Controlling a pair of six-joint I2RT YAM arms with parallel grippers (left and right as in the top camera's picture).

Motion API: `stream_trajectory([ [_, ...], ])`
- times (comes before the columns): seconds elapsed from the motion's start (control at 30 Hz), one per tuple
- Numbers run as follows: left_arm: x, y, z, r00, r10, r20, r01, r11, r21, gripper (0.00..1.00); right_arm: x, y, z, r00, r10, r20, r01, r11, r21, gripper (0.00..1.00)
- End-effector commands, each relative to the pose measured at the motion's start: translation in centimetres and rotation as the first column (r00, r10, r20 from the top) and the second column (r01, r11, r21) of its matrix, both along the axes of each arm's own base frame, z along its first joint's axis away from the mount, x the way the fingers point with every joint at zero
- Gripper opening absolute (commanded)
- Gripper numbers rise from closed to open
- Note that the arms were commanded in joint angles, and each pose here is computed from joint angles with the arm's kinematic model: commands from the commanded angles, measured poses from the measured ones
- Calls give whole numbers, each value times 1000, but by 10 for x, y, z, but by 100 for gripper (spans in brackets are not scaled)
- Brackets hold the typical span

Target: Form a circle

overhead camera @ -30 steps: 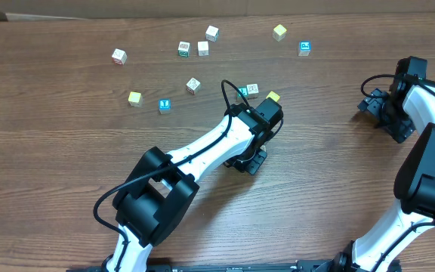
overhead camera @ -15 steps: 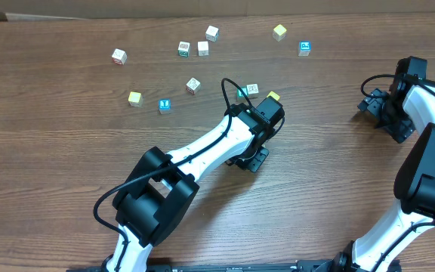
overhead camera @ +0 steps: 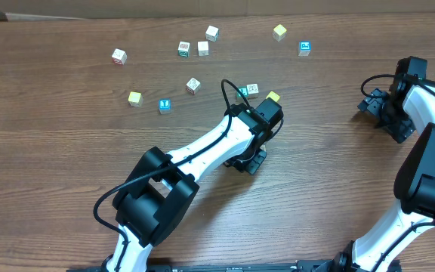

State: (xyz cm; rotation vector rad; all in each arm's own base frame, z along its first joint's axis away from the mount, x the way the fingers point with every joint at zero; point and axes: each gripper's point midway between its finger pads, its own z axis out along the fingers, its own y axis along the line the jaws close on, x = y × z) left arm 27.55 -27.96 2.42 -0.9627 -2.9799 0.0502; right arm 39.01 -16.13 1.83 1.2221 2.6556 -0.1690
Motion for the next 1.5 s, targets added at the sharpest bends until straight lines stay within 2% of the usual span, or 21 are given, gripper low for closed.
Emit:
stream_trajectory([
  [0.0, -1, 6, -10, 1000, 14, -16, -13, 1000, 27, 4, 2, 0, 10, 1000, -2, 25, 2, 1000, -11, 100],
  [1.47, 15, 0, -10, 998, 15, 56, -15, 1000, 7, 4, 2, 0, 10, 1000, -2, 25, 2, 1000, -11, 100],
])
